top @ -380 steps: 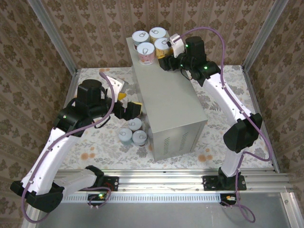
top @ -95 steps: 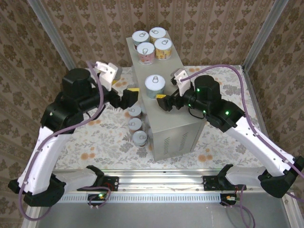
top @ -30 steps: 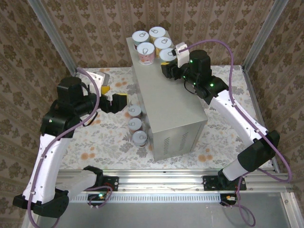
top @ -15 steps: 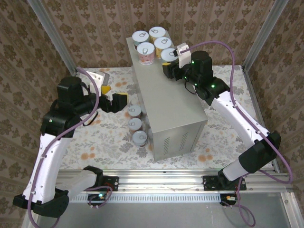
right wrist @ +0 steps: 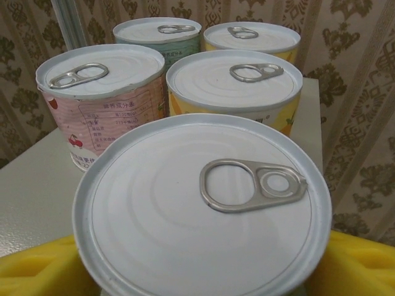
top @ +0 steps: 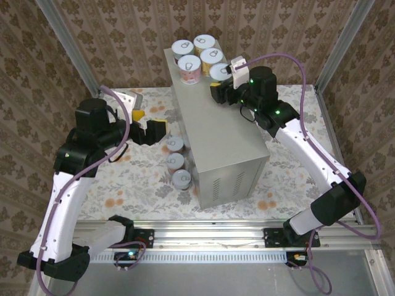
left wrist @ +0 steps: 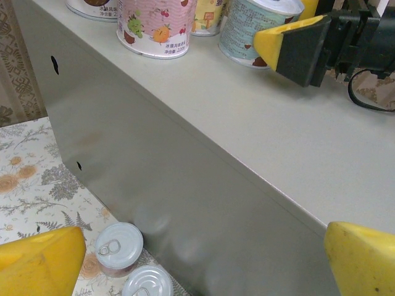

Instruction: Place and organize the canned foods onto the counter

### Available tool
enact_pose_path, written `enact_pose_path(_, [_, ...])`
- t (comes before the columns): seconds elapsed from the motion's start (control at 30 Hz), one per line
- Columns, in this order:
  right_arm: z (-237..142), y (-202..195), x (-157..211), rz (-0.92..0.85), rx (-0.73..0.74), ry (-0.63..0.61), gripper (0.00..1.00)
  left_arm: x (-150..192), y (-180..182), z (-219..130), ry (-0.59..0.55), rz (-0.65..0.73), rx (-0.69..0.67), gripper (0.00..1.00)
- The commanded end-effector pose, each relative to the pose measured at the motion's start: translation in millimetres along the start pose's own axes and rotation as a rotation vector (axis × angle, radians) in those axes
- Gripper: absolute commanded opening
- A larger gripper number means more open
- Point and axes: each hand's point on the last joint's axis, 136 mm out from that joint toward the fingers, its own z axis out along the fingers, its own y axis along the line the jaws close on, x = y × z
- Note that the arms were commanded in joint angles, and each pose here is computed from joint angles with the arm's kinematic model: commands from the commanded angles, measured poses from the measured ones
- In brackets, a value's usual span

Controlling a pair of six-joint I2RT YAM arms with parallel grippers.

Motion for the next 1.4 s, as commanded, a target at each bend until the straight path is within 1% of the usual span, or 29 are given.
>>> enact_pose_path(0.0, [-18.0,-3.7,-8.4,0.024,-0.011,-0.020,0.91,-13.4,-4.6,-3.0,-0.038,-0.005,0.022,1.00])
enact_pose_path(0.13, [-38.8,-22.2,-18.2,0.084,-0.001,-0.060,1.00,-16.3,-5.3,-2.2,-0.039,-0.007,0.026,1.00])
enact_pose_path(0.2, [-58.2,-33.4,-26.9,0.107,0.015,-0.095,1.00,-17.3,-5.6,-1.3,-0.037,-0.011,0.030,1.00])
enact_pose_path(0.3, [-72.2,-50.6,-25.5,0.134,0.045,-0.102,1.00,-19.8,-6.8,0.4,-0.038,-0.018,0.040,1.00])
enact_pose_path(0.37, [-76.4,-62.2,-22.1,0.150,0.071,-0.098,1.00,-21.1,-7.8,1.6,-0.040,-0.023,0.046,1.00])
enact_pose_path(0.53, [-79.2,-71.4,-18.2,0.160,0.078,-0.102,1.00,-22.9,-9.3,3.9,-0.037,-0.028,0.048,1.00])
enact_pose_path(0.7, [-70.3,-88.1,-15.3,0.173,0.108,-0.094,1.00,-24.4,-11.8,4.4,-0.033,-0.022,0.046,1.00])
enact_pose_path(0.83, [-58.9,-97.4,-17.0,0.168,0.095,-0.086,1.00,-23.7,-14.8,3.8,-0.027,-0.018,0.045,1.00])
enact_pose_path(0.87, [-46.1,-102.3,-7.3,0.176,0.093,-0.059,1.00,-23.6,-15.3,3.1,-0.027,-0.017,0.044,1.00])
enact_pose_path(0.93, [-37.2,-105.5,-6.3,0.168,0.078,-0.053,1.00,-23.3,-16.2,2.2,-0.026,-0.014,0.041,1.00])
enact_pose_path(1.13, [-14.0,-108.5,-3.4,0.153,0.006,-0.032,1.00,-21.3,-17.6,-1.8,-0.028,-0.010,0.031,1.00])
enact_pose_path(1.37, [-8.0,-100.1,-1.5,0.156,-0.056,-0.033,1.00,-19.1,-16.8,-2.3,-0.027,-0.011,0.024,1.00])
